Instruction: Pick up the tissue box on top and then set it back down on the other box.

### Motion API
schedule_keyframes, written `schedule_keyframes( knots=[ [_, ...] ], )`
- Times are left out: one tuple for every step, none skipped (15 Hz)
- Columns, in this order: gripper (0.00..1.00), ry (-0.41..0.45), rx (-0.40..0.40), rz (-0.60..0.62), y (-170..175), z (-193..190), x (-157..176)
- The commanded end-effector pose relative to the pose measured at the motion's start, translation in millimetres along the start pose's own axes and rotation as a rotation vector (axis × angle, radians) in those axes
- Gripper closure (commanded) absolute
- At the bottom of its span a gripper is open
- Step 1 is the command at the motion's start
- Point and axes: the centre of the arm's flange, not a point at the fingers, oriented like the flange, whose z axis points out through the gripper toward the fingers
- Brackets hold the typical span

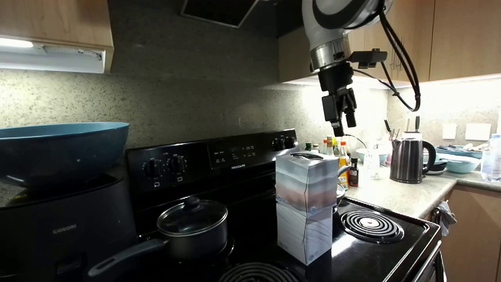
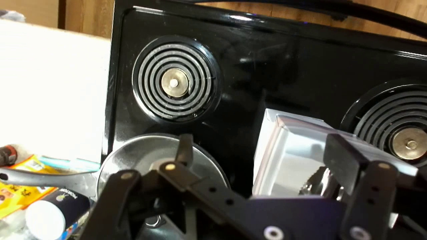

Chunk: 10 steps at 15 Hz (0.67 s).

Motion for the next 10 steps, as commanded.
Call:
schedule_keyframes(
  knots=[
    [0.00, 0.003, -0.002, -0.121, 2, -15, 49],
    [0.00, 0.005, 0.031, -0.125, -1, -18, 57],
    [0.00, -0.002, 0.042, -0.120, -6, -19, 62],
    [0.00, -0.020, 0.014, -0.100, -11, -19, 62],
    [0.00, 0.007, 0.016, -0.091, -7, -9, 50],
    [0.00, 0.001, 0.016, -0.097, -10, -10, 55],
    [0.00, -0.003, 0.016, -0.101, -12, -10, 59],
    [0.00, -0.005, 0.016, -0.103, -13, -10, 60],
    [0.00, -0.026, 0.069, -0.071, -16, -8, 55],
    [0.00, -0.008, 0.101, -0.052, -19, -3, 52]
  ],
)
